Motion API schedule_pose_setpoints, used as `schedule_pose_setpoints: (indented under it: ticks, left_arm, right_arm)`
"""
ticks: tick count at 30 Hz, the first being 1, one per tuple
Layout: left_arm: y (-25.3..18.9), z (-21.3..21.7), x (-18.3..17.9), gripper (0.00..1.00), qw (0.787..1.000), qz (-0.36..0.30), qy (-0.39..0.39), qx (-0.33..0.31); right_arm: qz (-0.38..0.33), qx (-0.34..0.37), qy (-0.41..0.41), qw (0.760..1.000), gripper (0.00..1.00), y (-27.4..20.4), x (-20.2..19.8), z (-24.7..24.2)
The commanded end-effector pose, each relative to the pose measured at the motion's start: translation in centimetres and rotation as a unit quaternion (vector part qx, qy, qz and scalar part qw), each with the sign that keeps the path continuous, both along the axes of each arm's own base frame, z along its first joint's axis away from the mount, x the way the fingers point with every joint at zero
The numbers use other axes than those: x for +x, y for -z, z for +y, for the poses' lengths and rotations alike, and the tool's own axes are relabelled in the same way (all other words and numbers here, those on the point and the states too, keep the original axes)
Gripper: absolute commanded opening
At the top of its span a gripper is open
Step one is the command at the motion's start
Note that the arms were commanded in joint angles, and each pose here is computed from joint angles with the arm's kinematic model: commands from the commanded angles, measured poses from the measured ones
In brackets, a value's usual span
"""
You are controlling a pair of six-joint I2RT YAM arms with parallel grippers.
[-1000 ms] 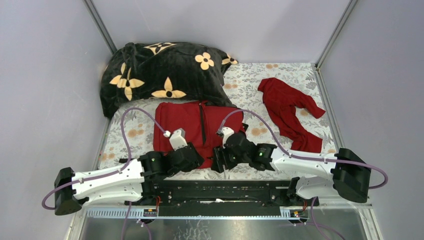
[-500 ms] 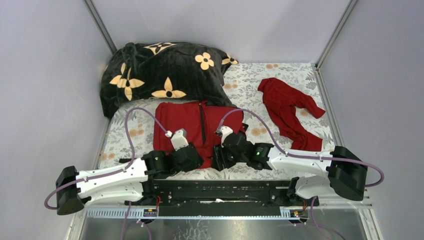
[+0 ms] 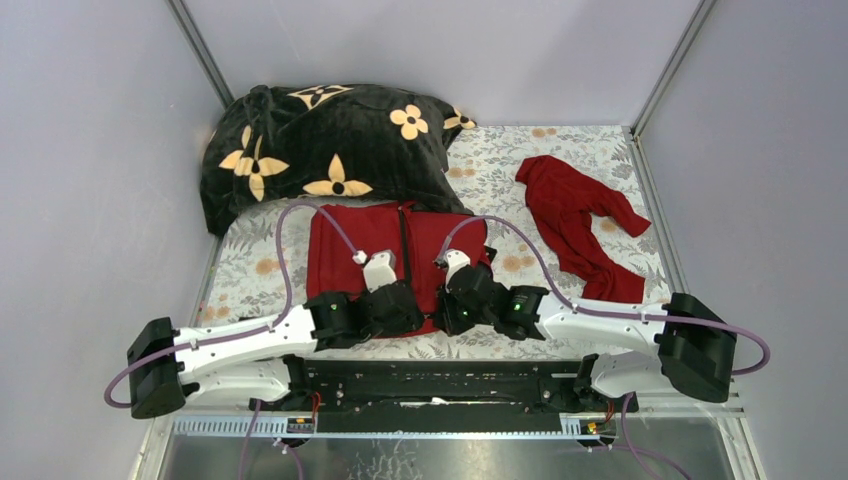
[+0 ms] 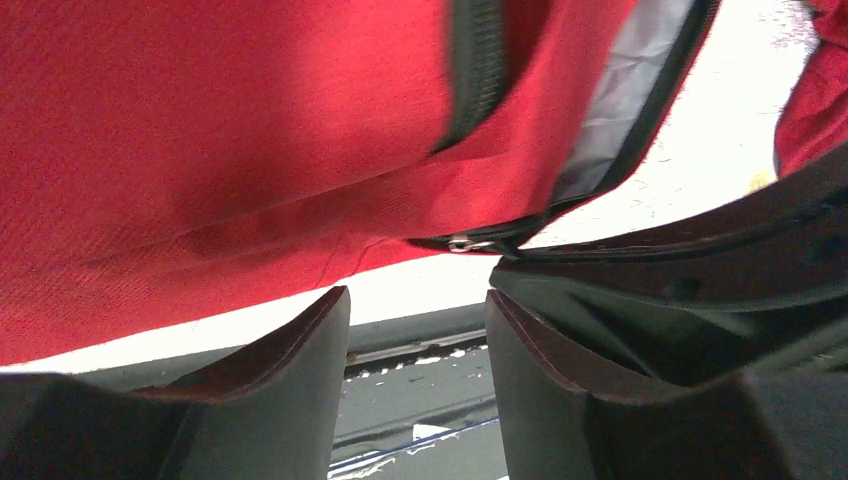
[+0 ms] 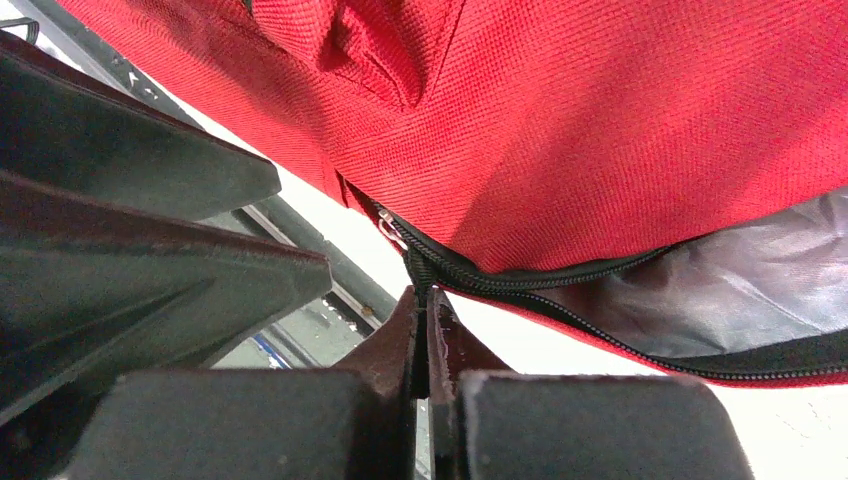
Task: Pack the student bag
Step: Zip the student bag at the center of the board.
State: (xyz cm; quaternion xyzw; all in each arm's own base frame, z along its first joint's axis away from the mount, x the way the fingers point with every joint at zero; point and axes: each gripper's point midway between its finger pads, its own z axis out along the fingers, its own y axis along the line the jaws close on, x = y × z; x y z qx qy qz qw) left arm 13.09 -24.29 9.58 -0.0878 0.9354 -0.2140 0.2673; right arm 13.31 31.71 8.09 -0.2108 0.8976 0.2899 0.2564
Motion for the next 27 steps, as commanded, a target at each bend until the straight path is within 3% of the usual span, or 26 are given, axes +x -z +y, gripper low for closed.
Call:
schedule_pose_setpoints:
  ticks: [1,5,9,13,16,21,27]
  left_arm:
    - [-2.4,-0.2,1.7,0.60,0.995,-0.063,0.056,0.046]
    - [-3.7,-1.6,1.6,0.69,0.982,-0.099,0.150,0.063]
    - [-3.4,-0.7,2.5,0.78,0.984,-0.099,0.114,0.093]
    - [-2.4,0.7,2.8,0.98,0.989,-0.078,0.057,0.112]
    - [-0.8,1.5,2.9,0.97,0.993,-0.041,0.036,0.100]
    - [1.4,5.6,3.7,0.84,0.993,-0.014,-0.037,0.107]
    - [1.6,11.5,4.7,0.81,0.988,0.002,-0.104,0.110]
  right_arm:
    - [-0.029,0.018,0.017,0.999,0.00,-2.1,0.7,-0.3]
    - [-0.042,0.001,0.031,0.999,0.00,-2.1,1.0,-1.6]
    - [-0.046,-0.012,0.038,0.998,0.00,-1.7,1.1,-2.4]
    - [-0.041,-0.009,0.041,0.998,0.00,-1.6,1.0,-2.4]
    - [-0.047,-0.024,0.060,0.997,0.00,-1.3,1.4,-3.2]
    - [-0.077,-0.076,0.091,0.990,0.00,-0.7,2.4,-6.1]
    - [-0.087,-0.116,0.142,0.979,0.00,0.1,4.8,-10.8]
